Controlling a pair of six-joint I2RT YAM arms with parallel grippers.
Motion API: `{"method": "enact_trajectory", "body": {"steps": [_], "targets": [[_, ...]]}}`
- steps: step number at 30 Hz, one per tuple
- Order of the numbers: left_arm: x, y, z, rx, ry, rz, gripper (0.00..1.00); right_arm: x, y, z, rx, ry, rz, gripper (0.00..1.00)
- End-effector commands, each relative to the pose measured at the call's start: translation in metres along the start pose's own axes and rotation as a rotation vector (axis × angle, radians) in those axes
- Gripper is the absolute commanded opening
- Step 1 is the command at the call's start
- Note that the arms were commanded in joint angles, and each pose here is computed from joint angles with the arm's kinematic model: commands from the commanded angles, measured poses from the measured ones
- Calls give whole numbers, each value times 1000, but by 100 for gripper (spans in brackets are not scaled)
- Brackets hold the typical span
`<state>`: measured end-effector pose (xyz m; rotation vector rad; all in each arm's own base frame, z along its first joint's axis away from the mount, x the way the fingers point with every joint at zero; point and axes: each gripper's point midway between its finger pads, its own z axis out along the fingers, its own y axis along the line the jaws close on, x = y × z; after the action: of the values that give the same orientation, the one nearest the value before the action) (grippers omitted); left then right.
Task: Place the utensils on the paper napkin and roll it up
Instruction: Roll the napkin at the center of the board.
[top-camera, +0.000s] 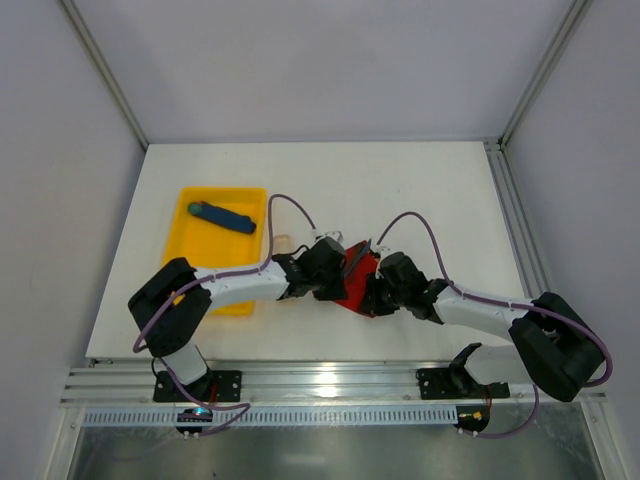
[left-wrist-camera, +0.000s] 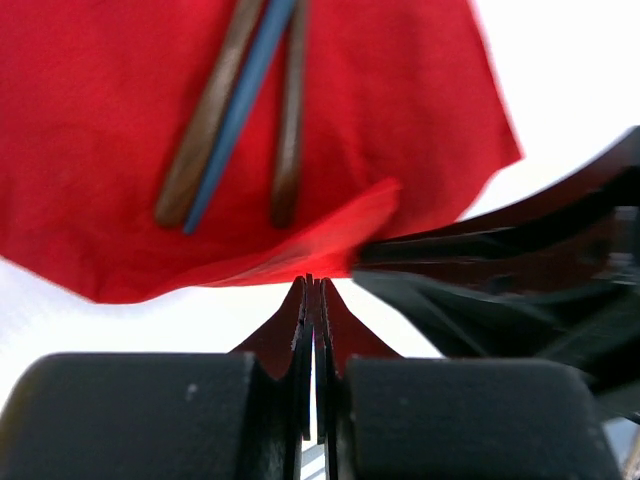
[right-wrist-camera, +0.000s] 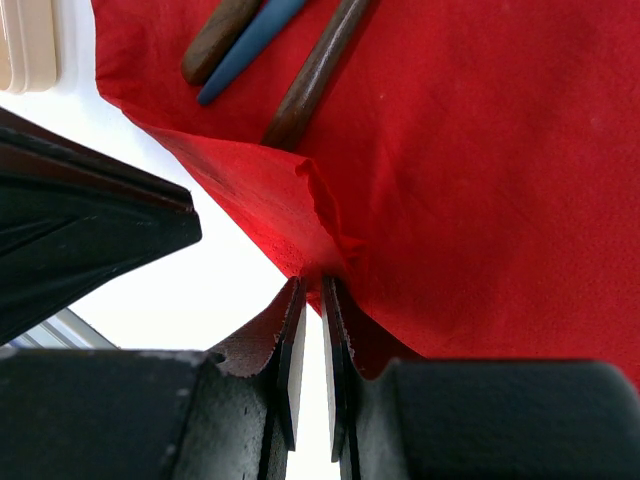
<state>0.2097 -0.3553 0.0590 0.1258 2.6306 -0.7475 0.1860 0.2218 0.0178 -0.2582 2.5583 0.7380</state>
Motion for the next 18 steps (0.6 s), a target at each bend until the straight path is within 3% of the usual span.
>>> {"method": "enact_trajectory", "body": {"steps": [1,18], "targets": [[-4,7,4,-26,-49,-4,0,9,-11,-2,44,29,13,20],[-10,48,1,-195,-109,-40,0,14,-12,-2,30,30,17,20]]}}
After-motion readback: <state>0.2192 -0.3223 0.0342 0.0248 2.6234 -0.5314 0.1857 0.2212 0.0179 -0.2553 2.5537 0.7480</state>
